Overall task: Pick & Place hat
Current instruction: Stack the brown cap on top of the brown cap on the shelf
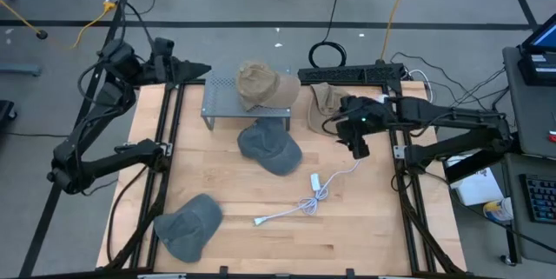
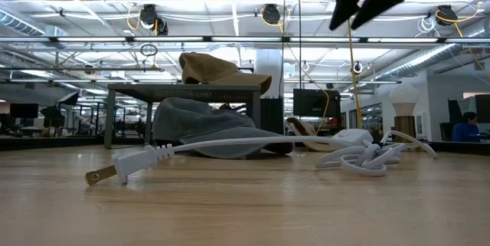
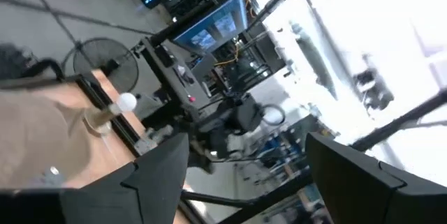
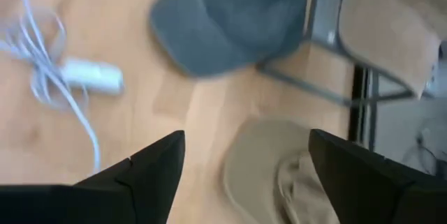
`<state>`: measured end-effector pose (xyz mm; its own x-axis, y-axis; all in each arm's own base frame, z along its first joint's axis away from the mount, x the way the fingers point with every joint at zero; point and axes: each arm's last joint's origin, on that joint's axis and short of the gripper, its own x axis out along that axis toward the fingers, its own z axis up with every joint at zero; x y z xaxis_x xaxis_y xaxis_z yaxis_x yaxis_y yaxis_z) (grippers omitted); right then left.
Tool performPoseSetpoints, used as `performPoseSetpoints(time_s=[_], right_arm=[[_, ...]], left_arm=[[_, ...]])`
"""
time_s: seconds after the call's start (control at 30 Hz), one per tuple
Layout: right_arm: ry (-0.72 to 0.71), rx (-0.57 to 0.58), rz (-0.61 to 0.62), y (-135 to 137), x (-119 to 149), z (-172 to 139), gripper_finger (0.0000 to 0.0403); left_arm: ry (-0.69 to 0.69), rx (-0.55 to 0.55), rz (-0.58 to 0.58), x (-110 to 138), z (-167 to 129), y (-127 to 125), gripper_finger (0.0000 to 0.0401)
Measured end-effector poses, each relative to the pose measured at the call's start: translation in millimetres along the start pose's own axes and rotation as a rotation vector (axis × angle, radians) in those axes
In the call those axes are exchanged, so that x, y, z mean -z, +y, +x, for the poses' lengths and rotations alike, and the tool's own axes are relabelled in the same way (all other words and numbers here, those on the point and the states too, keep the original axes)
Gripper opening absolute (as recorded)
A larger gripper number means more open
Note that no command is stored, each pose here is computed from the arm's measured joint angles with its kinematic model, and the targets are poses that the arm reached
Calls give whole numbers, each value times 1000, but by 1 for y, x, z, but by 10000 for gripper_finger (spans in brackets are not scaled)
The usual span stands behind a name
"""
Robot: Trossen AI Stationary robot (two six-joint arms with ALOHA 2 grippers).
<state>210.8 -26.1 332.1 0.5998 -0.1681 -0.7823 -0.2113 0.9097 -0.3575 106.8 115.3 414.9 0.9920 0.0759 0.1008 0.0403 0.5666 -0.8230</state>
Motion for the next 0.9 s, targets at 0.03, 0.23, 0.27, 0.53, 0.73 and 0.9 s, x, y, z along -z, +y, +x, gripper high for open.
performPoseSetpoints(time_s=[0.03,0.23,0.27,0.53,0.73,0.9], right_arm=[[33,-1,-21,1,1,2,303],[189,12,-152,3,9,17,300],[205,5,-176,4,11,21,299],[309,43,-312,19,36,70,300],[335,57,-331,28,65,103,294],[384,82,-408,30,92,121,293]], left_arm=[[-5,-3,-33,0,0,0,289],[-17,-13,-127,-1,2,2,278],[-14,-12,-127,-1,2,2,277],[75,35,-101,4,4,-1,286],[133,67,-70,7,6,-3,296],[145,74,-91,7,7,-3,290]])
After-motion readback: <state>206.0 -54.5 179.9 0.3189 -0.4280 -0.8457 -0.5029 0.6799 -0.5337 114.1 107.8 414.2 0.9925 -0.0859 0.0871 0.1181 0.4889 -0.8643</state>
